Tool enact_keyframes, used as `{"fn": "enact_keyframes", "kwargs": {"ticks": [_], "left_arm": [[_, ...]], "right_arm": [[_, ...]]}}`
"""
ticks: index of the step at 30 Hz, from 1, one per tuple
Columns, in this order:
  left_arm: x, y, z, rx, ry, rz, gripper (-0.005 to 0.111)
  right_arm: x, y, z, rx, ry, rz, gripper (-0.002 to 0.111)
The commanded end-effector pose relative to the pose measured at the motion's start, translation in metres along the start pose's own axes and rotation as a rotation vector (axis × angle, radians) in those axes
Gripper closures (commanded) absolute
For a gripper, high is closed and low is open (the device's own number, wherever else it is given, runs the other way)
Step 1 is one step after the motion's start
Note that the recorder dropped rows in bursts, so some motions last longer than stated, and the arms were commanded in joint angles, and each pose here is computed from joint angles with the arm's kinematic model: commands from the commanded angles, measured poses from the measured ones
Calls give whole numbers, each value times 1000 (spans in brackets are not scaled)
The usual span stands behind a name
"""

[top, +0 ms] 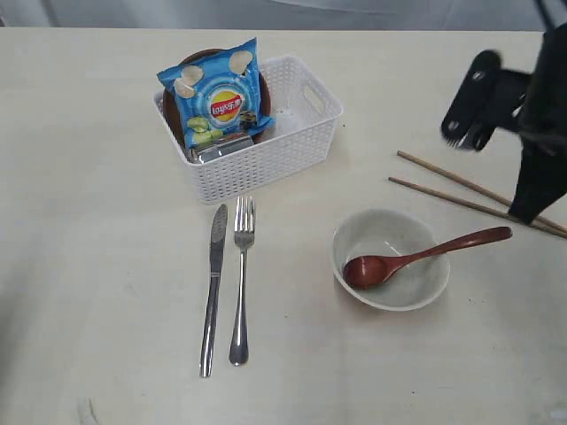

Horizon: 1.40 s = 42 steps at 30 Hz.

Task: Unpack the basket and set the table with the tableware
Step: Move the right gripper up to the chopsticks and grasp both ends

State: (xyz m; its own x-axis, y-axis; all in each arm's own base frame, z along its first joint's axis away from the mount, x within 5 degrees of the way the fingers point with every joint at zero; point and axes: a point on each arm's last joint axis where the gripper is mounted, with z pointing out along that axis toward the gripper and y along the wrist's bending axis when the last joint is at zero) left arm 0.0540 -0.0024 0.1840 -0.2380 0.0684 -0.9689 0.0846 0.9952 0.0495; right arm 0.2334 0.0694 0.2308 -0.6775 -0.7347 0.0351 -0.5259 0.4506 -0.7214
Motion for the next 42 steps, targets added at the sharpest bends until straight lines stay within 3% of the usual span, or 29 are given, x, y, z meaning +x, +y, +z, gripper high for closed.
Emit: {"fn": "enact_keyframes", "kwargs": {"ticks": [1, 4, 6, 11, 18, 27, 35, 42], "left_arm": [[0, 0, 0, -3, -9, 1, 107], [0, 0, 0, -3, -9, 1, 107], [0, 0, 0, -3, -9, 1, 107], [0, 0, 0, -3, -9, 1, 107], [0, 0, 0, -3, -9, 1, 107], [0, 0, 0, -3, -9, 1, 107], [0, 0, 0, -3, -9, 1, 107], [0, 0, 0, -3, -9, 1, 107]], "right_arm": [[8, -16, 29, -198, 95, 361, 83], [0, -16, 47, -445, 124, 399, 83], [-11, -23, 57, -526, 112, 444, 83], [-44, -37, 79, -508, 44, 474, 83], [-75, -35, 106, -510, 33, 568, 83], [-103, -12, 137, -662, 17, 297, 83], [-103, 0, 163, -606, 75, 137, 83], [-105, 13, 175, -633, 89, 107, 83]]}}
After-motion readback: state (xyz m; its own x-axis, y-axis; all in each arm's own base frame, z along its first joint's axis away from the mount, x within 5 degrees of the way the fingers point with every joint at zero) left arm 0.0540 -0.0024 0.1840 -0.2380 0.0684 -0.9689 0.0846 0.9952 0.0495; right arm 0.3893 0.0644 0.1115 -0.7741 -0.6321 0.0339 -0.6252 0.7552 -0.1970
